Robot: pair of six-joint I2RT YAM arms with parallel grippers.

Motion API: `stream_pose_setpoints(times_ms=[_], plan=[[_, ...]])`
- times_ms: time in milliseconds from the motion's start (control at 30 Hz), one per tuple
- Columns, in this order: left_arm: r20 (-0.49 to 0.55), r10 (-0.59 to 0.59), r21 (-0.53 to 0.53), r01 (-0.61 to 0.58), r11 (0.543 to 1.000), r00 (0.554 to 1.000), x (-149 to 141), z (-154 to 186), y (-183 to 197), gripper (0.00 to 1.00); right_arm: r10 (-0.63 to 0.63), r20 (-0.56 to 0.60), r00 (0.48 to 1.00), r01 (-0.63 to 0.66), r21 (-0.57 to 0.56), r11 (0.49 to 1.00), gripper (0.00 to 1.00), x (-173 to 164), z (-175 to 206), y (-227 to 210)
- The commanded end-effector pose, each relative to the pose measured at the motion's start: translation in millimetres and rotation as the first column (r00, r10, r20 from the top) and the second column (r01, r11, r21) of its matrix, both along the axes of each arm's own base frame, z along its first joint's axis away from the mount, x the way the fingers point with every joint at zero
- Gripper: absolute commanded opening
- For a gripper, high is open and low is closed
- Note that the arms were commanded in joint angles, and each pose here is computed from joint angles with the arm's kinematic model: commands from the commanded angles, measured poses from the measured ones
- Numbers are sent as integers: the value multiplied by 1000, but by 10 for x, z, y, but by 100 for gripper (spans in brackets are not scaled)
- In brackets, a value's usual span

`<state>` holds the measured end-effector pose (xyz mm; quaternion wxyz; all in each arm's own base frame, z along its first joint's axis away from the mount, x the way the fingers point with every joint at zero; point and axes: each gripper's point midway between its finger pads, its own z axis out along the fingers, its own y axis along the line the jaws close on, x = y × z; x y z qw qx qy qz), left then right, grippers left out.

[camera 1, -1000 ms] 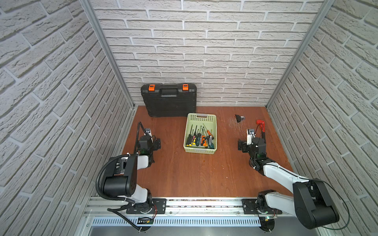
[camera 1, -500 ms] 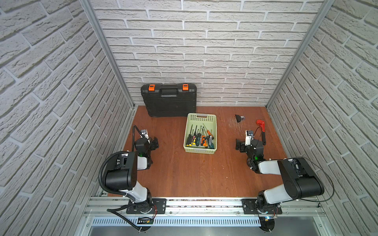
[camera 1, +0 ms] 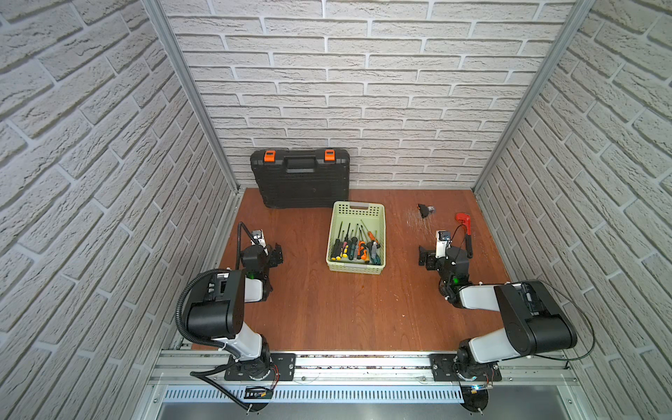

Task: Put the screwdriver in the bin
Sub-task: Reset both arms

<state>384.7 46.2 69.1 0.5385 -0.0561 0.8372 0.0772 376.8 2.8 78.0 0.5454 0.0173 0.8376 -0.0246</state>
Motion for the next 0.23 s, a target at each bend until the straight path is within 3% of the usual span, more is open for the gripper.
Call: stream_pose_setpoints(times_ms=[0,200], plan=[[76,1,20,-2,1000,997,98,202,9,98,4,53,999,-4,0,1000,100,64,176,9],[79,0,19,-2,1000,997,99,207,8,98,4,54,999,-4,0,1000,100,66,181,9]])
